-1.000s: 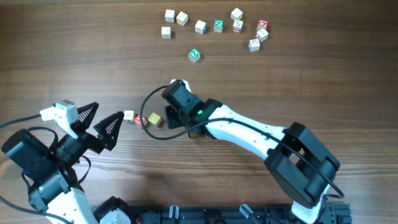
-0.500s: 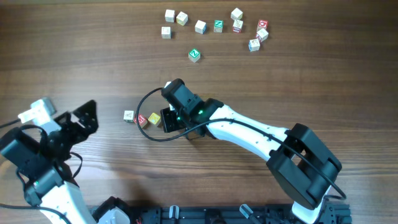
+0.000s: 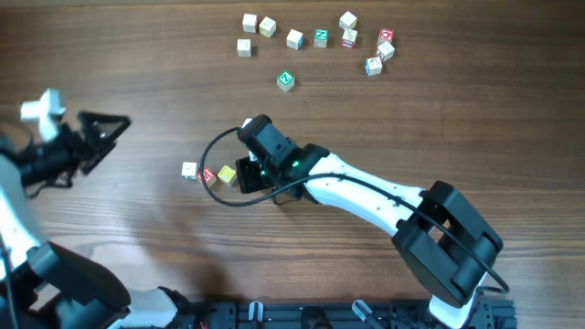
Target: Form a horizontal line
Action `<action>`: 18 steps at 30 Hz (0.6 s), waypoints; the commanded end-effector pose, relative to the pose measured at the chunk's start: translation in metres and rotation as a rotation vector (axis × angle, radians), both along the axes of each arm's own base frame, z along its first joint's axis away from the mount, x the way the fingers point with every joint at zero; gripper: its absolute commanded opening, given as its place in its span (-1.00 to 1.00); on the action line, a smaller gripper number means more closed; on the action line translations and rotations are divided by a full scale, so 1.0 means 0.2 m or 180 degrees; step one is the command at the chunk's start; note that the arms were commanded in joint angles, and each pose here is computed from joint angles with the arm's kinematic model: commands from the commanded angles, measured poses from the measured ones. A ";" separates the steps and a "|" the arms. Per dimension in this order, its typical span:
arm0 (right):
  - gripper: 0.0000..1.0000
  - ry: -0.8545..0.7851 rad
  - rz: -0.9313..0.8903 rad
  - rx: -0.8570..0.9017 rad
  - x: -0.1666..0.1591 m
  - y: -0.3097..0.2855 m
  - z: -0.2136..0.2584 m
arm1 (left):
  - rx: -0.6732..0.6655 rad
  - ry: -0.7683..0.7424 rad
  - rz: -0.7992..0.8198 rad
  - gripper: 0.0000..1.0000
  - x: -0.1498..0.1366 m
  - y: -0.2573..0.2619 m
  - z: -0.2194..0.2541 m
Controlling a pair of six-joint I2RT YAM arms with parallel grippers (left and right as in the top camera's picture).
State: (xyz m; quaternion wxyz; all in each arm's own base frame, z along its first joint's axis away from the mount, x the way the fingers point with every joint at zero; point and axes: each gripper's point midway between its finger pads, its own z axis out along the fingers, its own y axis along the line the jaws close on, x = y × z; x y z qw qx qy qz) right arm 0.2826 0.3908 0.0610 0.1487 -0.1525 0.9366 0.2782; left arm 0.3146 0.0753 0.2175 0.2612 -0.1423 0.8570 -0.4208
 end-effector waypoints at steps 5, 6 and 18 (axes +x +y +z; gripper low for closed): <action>-0.91 0.0195 -0.0486 -0.0119 0.12 -0.19 -0.01 | 0.0263 -0.0738 -0.1458 1.00 0.12 -0.54 0.06; -0.91 0.0216 -0.0513 -0.0140 0.13 -0.21 -0.01 | 0.0234 -0.0714 -0.1575 1.00 0.12 -0.59 0.04; -0.91 0.0359 -0.0602 -0.0232 0.13 -0.28 -0.04 | 0.0546 0.0492 -0.0365 1.00 0.06 -0.07 -0.19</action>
